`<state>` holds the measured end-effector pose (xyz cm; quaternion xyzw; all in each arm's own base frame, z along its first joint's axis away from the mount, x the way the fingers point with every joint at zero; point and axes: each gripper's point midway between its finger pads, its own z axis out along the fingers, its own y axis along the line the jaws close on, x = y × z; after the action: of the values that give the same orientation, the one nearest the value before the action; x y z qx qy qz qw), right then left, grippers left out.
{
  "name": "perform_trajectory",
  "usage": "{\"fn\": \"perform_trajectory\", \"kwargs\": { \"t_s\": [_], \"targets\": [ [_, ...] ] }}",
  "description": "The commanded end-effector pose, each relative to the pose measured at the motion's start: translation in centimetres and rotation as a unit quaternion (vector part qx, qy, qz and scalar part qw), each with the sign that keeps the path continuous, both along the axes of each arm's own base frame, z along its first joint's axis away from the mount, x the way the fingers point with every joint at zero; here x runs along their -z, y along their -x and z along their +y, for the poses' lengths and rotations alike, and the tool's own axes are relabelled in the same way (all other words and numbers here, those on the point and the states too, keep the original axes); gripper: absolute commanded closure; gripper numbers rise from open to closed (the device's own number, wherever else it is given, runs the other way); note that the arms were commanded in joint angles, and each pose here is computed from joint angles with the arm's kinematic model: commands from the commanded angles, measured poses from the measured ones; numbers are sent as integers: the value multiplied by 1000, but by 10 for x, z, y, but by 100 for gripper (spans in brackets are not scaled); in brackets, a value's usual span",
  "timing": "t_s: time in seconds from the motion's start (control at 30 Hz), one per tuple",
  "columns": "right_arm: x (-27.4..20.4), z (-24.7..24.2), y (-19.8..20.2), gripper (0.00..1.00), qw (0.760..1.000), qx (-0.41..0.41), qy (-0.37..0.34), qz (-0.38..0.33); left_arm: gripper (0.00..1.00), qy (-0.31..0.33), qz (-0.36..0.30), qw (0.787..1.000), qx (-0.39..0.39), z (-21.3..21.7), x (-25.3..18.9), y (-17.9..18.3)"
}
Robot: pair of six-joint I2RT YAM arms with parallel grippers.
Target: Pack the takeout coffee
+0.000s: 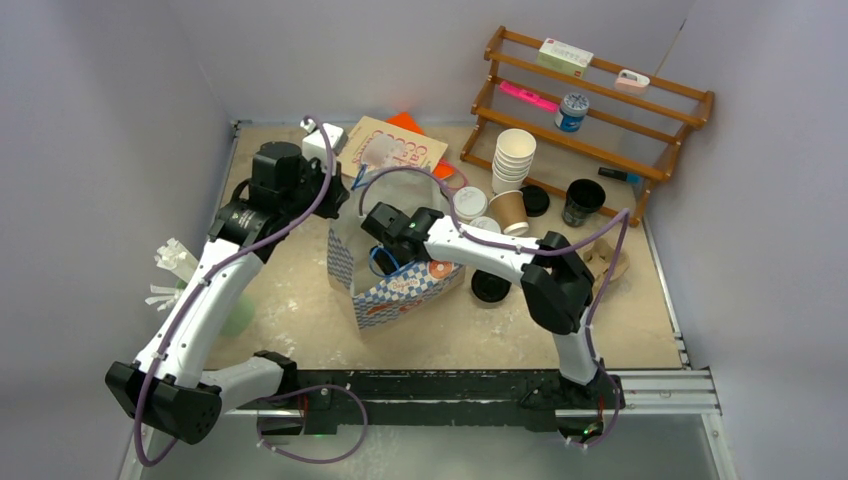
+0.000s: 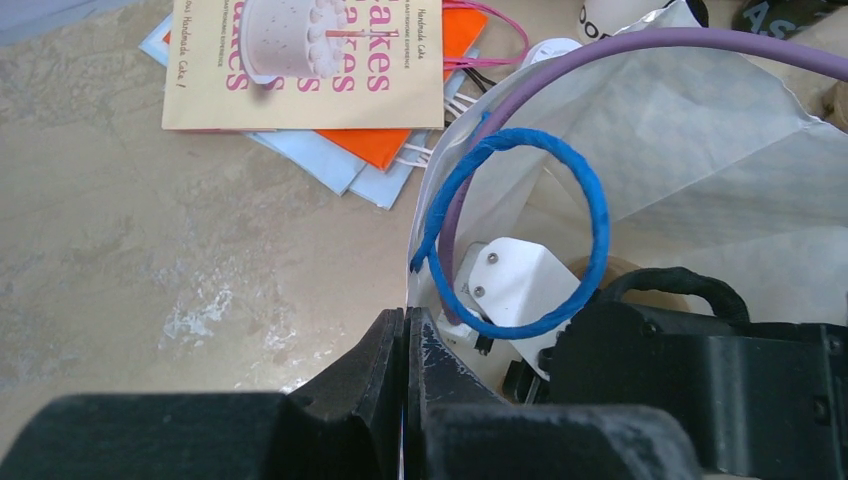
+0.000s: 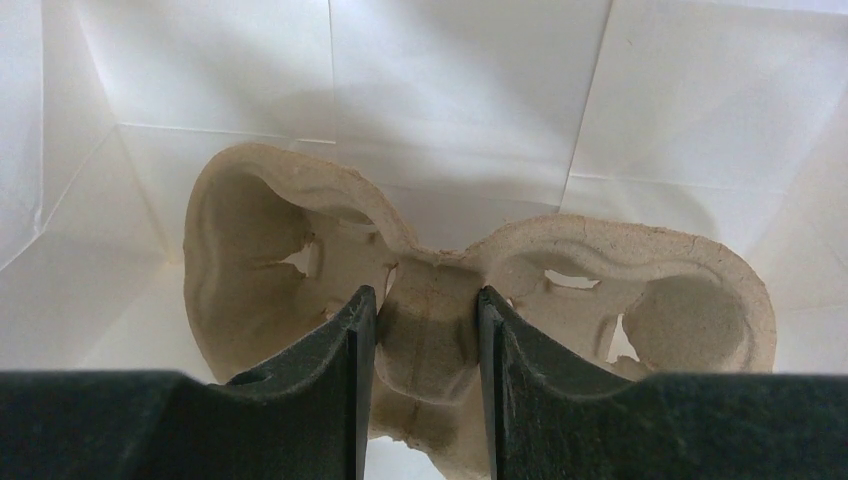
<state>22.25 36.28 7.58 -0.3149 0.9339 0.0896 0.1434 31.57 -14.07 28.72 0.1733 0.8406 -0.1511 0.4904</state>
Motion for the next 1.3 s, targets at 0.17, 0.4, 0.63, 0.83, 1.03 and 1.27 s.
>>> {"fn": "perform_trajectory", "kwargs": {
  "t_s": [0.17, 0.4, 0.63, 0.83, 1.03, 1.27],
  "targets": [
    [18, -4, 15, 75, 999, -25, 18, 44, 96, 27, -48, 998, 19, -8, -27, 1],
    [10, 1, 9, 75, 999, -13, 3, 30, 56, 53, -37, 997, 31, -3, -52, 43],
    [7, 2, 3, 75, 1000, -6, 0, 22, 53, 131, -44, 981, 134, -24, -73, 110],
    [5, 5, 3, 75, 1000, -5, -6, 22, 32, 164, 29, 958, 233, -50, -43, 136],
    [3, 6, 3, 75, 1000, -2, -10, 22, 32, 160, 65, 960, 222, -53, -17, 126],
    [4, 6, 3, 75, 1000, -2, -9, 23, 50, 180, 73, 954, 229, -61, -13, 123]
  ]
}}
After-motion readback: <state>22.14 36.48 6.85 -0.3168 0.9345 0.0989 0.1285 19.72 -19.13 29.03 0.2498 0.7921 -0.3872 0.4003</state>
